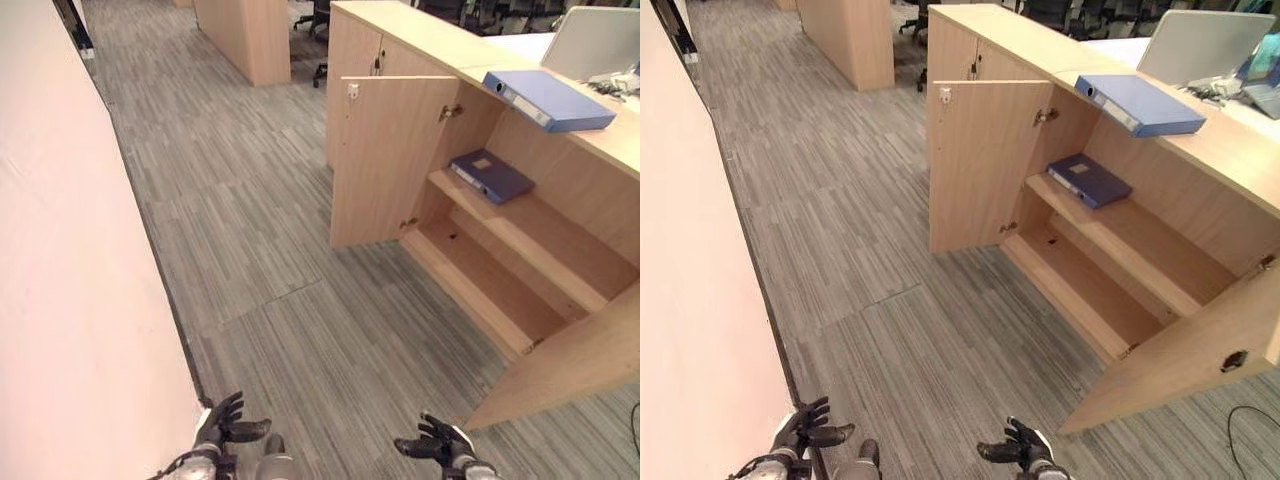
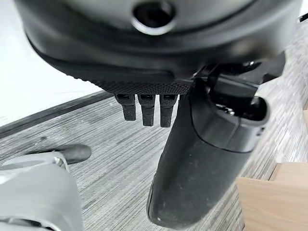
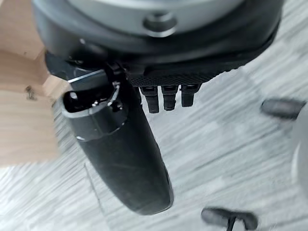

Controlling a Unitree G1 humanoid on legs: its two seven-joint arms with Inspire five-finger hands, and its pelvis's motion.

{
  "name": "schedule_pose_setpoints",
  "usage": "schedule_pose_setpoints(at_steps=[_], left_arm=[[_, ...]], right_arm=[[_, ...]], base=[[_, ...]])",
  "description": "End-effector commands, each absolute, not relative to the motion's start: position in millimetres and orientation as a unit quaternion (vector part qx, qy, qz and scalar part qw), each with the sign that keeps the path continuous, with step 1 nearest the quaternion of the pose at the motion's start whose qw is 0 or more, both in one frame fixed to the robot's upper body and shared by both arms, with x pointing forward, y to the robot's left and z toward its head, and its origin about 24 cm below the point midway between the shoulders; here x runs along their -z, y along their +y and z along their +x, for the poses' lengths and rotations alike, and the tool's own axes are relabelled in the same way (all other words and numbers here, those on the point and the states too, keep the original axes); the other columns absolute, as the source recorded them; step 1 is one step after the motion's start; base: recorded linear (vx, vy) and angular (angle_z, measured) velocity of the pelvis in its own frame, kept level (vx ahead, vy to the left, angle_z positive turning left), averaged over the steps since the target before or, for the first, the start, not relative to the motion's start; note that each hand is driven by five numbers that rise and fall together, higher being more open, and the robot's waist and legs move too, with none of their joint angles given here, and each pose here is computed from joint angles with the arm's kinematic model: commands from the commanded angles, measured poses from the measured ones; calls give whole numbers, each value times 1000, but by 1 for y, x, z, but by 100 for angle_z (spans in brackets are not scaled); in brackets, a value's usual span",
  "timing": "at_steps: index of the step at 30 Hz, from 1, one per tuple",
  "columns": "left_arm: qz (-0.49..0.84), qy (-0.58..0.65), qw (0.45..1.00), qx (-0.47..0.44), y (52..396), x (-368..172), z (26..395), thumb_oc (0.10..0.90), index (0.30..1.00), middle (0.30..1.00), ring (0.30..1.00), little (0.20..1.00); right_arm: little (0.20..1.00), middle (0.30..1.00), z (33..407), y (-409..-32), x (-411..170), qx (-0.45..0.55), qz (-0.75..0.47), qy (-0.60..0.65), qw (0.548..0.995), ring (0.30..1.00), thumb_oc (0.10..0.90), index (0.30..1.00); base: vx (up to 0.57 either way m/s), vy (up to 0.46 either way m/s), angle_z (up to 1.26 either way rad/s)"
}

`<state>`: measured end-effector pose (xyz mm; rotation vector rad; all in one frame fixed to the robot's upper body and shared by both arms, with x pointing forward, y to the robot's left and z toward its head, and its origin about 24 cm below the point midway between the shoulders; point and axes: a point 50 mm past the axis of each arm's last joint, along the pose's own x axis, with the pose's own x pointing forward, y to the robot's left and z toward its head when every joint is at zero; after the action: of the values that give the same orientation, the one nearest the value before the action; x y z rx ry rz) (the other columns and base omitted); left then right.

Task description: Put the empty folder in the office cabinet

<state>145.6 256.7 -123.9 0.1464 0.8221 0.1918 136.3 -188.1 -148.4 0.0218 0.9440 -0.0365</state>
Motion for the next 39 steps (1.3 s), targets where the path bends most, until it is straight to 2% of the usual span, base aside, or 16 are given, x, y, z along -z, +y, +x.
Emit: schedule_pose_setpoints(at_steps=[1,15,26,39], left_arm=[[71,335,937,-67,243,111,170,800,900,900,900,900],[72,346,935,-40,235,114,168,800,900,900,900,900],[102,386,917,1,228,127,146,800,900,900,900,900],[92,439,894,-9,226,142,120,800,900,900,900,900]], right_arm=[[900,900,174,-216,124,8,-47,382,923,900,800,900],[900,900,181,-224,118,24,-46,370,928,900,800,900],[900,900,145,-247,130,67,-43,420,904,900,800,900],[900,900,134,-254,134,80,-41,439,894,900,800,900]], base=[[426,643,-17],[268,318,-7],[318,-56,8],[313,-232,-8]])
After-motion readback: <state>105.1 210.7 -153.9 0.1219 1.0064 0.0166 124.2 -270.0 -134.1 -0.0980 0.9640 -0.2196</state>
